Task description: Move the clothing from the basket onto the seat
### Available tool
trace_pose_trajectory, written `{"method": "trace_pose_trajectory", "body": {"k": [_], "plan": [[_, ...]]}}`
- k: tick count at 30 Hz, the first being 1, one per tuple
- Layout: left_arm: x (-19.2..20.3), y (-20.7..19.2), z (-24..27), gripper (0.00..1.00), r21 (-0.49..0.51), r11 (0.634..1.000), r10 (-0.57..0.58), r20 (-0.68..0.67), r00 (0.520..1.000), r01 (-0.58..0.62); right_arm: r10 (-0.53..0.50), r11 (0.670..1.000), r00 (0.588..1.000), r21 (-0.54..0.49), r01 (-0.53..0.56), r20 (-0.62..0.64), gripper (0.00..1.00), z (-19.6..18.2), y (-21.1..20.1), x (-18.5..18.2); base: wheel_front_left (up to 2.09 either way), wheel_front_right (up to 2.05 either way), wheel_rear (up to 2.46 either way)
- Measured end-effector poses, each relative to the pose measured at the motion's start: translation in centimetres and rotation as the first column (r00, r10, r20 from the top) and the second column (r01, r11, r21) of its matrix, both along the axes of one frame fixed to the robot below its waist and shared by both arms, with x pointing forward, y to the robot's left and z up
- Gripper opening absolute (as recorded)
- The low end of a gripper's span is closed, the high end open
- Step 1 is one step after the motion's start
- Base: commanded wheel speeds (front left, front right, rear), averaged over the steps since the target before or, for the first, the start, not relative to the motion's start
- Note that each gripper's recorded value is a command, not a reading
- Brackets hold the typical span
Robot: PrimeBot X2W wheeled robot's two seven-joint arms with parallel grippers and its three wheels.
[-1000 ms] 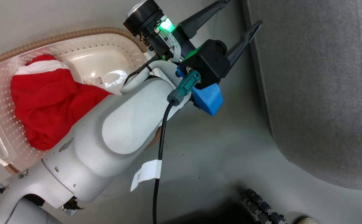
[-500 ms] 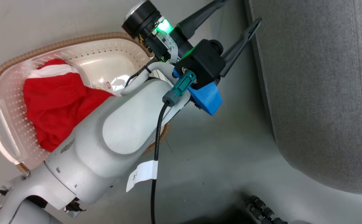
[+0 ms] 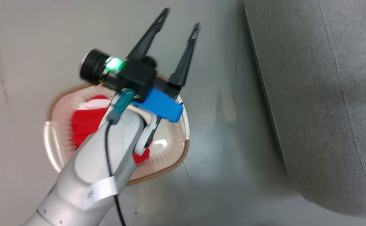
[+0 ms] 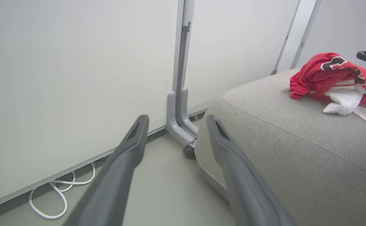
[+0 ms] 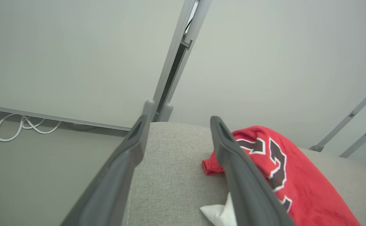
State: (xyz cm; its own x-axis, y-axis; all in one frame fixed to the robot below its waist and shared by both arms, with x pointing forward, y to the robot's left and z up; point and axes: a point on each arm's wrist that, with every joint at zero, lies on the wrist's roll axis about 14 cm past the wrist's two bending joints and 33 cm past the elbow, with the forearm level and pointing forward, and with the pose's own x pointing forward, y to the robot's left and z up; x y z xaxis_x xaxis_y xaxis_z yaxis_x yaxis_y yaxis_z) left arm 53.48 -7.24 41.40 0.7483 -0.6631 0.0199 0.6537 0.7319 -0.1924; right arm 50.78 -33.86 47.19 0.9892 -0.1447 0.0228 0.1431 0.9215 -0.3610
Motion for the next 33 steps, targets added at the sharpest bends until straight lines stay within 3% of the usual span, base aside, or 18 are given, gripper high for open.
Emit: {"method": "trace_pose_trajectory", "body": {"k": [6,13,18,23,33], "plan": [[-0.5,7.0,3.8,1.0,0.006,0.975,0.22,0.041,0.975,-0.22,0.177,0.982,0.982,0.062,-0.18,0.06,1.0,2.3,7.1,0.0,0.0,0.0,0.0],[-3.7,14.8,7.2,1.0,0.01,0.904,0.426,0.082,0.901,-0.428,0.321,0.932,0.938,0.131,-0.338,0.131,1.0,4.8,14.1,-1.6,0.0,0.0,0.0],[-6.9,19.3,8.8,1.0,0.004,0.843,0.535,0.1,0.839,-0.538,0.357,0.905,0.92,0.186,-0.384,0.161,1.0,5.8,16.9,-3.6,0.0,0.0,0.0],[-10.8,22.3,9.1,1.0,0.014,0.805,0.589,0.102,0.801,-0.593,0.345,0.893,0.924,0.245,-0.378,0.166,1.0,5.9,17.9,-6.2,0.0,0.0,0.0],[-15.2,23.9,8.9,1.0,0.023,0.784,0.616,0.09,0.783,-0.62,0.286,0.897,0.951,0.315,-0.309,0.12,1.0,4.1,17.0,-10.7,0.0,0.0,0.0]]}}
